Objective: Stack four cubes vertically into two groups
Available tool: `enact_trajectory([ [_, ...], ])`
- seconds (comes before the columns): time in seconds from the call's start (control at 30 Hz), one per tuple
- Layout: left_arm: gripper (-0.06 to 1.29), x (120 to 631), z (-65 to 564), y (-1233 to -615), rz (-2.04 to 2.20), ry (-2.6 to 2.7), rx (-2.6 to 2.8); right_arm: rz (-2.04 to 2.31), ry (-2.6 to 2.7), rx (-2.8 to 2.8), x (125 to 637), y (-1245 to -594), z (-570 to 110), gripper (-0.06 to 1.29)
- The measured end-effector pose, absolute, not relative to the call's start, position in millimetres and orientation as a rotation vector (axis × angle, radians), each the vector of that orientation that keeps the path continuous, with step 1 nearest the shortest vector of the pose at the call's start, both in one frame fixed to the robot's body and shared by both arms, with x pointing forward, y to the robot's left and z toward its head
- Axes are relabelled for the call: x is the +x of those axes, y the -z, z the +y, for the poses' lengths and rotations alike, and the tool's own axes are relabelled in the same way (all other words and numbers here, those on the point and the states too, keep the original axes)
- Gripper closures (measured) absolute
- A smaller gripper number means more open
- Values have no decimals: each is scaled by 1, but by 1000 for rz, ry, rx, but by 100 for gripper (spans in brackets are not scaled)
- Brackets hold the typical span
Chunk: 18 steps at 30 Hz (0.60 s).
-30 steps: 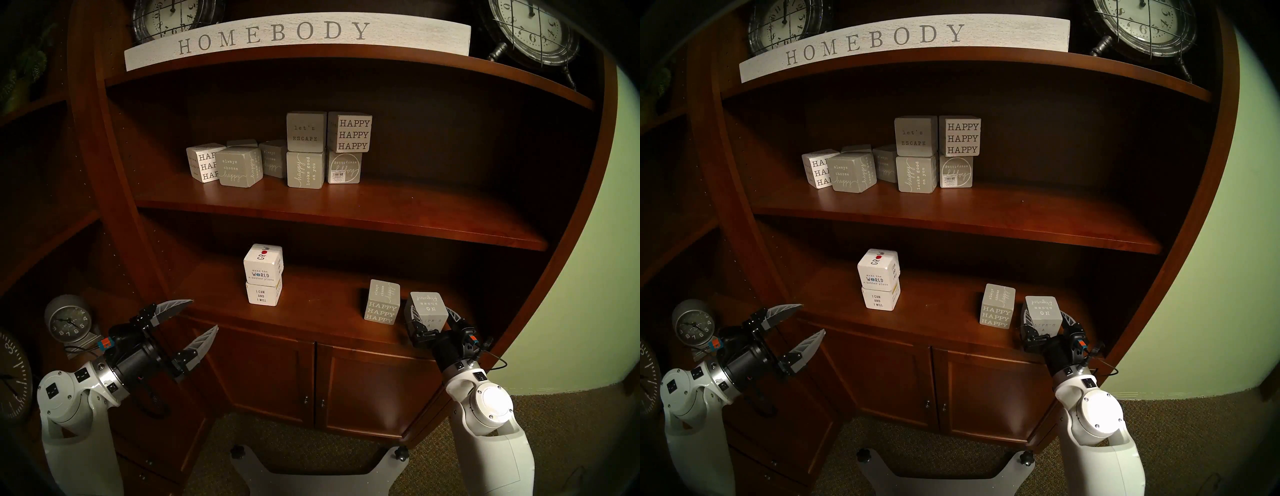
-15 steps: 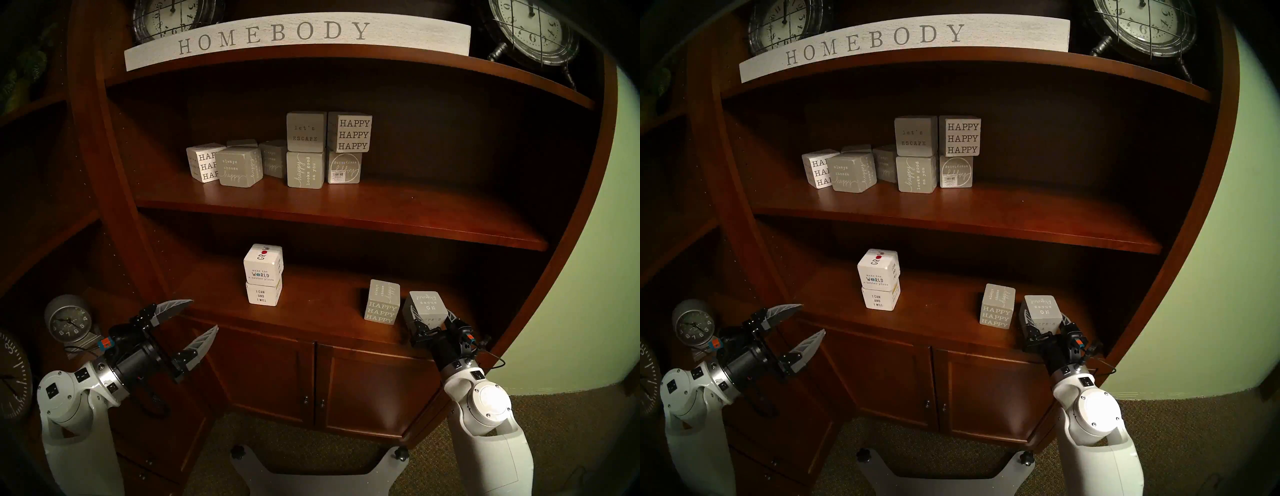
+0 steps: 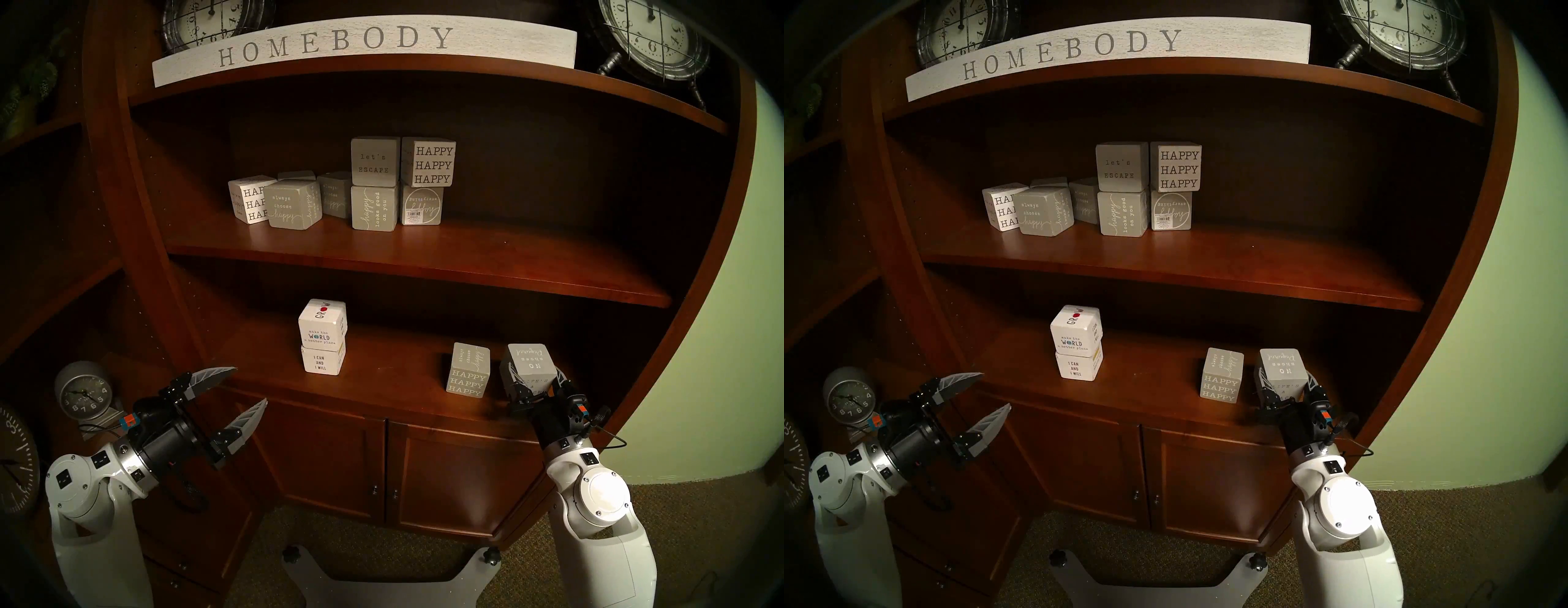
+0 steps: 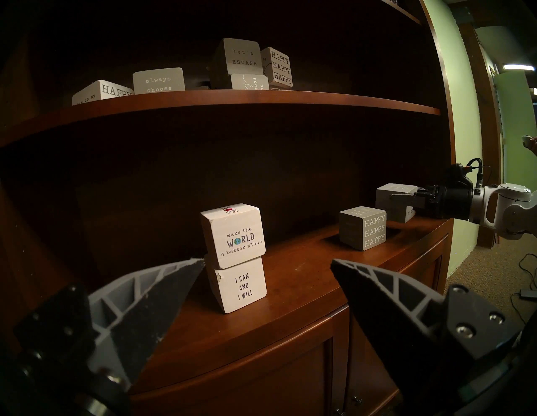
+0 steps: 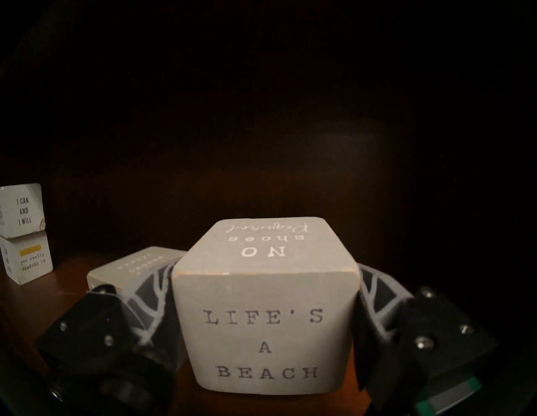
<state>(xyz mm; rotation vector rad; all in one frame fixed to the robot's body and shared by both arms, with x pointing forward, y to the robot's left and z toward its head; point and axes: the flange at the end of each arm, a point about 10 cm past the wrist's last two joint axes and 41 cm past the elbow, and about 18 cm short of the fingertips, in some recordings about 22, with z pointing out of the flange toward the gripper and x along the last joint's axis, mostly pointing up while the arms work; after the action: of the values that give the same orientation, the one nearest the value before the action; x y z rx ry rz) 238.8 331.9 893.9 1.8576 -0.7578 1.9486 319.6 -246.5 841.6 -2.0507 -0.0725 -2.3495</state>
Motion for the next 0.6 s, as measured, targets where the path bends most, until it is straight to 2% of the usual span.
enact_trajectory([
  [0.03, 3, 239, 332, -894, -758, -1949, 1857, -72, 2362, -2032, 320, -847, -245, 40],
  [0.33, 3, 239, 332, -894, -758, -1949, 1858, -23, 2384, -1935, 319, -879, -232, 40],
  [0.6, 3, 239, 332, -894, -758, -1949, 1858, 15, 2315, -1951, 327, -882, -218, 41],
])
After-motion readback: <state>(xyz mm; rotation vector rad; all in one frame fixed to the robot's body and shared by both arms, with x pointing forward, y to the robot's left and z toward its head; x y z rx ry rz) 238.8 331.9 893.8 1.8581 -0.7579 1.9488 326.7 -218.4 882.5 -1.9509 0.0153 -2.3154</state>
